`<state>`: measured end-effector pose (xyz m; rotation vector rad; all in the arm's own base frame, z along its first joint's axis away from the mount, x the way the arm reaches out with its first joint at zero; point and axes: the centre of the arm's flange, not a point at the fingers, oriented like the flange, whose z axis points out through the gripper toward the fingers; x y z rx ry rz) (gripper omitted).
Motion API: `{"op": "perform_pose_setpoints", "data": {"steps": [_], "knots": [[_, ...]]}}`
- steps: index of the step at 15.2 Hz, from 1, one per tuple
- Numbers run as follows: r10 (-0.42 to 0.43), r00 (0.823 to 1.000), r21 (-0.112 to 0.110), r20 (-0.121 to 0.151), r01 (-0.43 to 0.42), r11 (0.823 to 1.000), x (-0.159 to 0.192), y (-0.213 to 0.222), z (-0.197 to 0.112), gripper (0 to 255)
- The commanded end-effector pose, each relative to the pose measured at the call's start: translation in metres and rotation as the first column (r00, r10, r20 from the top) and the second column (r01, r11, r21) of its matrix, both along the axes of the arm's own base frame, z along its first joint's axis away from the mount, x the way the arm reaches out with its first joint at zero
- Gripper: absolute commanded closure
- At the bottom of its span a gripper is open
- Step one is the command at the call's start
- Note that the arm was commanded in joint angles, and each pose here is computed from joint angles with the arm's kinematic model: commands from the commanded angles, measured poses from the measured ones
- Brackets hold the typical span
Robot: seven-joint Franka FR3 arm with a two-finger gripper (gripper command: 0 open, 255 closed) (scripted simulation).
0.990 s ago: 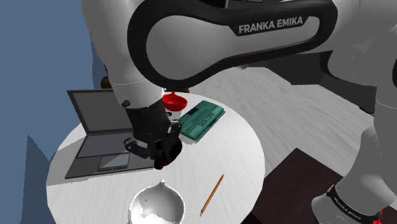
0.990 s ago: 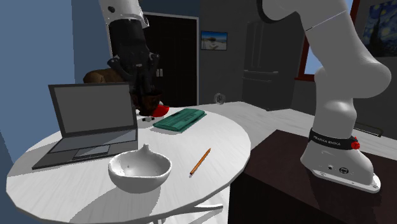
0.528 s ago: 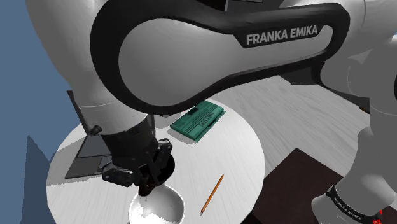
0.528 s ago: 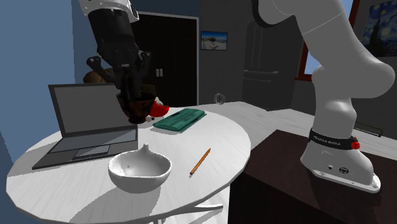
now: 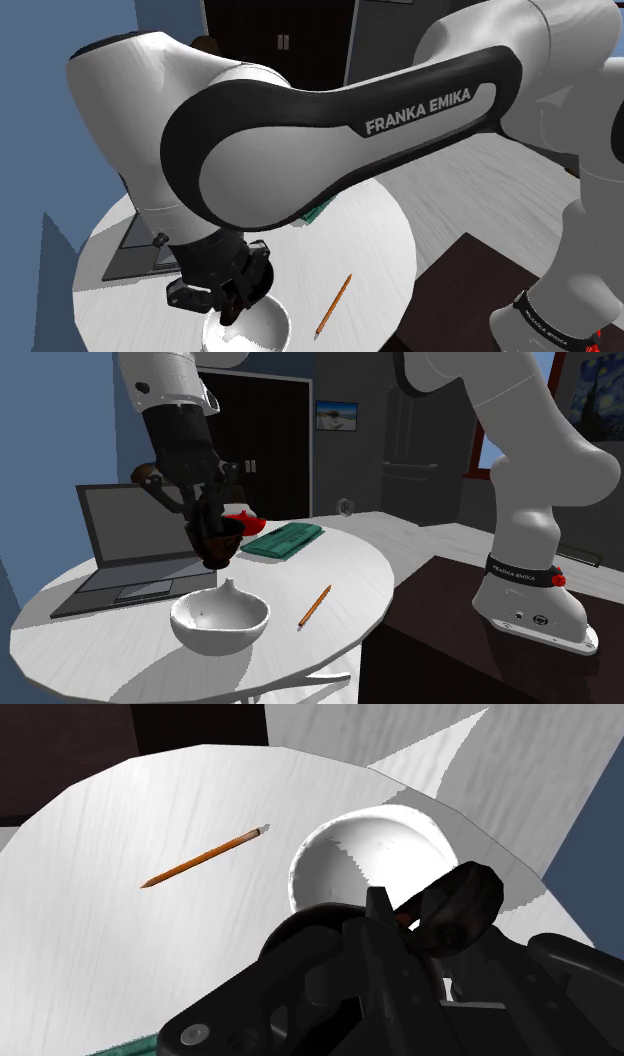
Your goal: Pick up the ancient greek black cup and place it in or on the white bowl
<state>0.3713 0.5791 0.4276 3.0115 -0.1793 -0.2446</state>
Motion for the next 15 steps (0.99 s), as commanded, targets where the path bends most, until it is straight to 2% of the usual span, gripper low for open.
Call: {"op": "perform_pose_setpoints", "data": {"steps": [1, 8, 15], "knots": [[0.000, 1.000, 0.001, 0.000, 0.000, 1.000, -0.001, 0.000, -0.011, 255], [0.000, 1.000, 0.001, 0.000, 0.000, 1.000, -0.001, 0.000, -0.050, 255], [0.000, 1.000, 0.001, 0.000, 0.000, 1.000, -0.001, 0.000, -0.050, 255]]}}
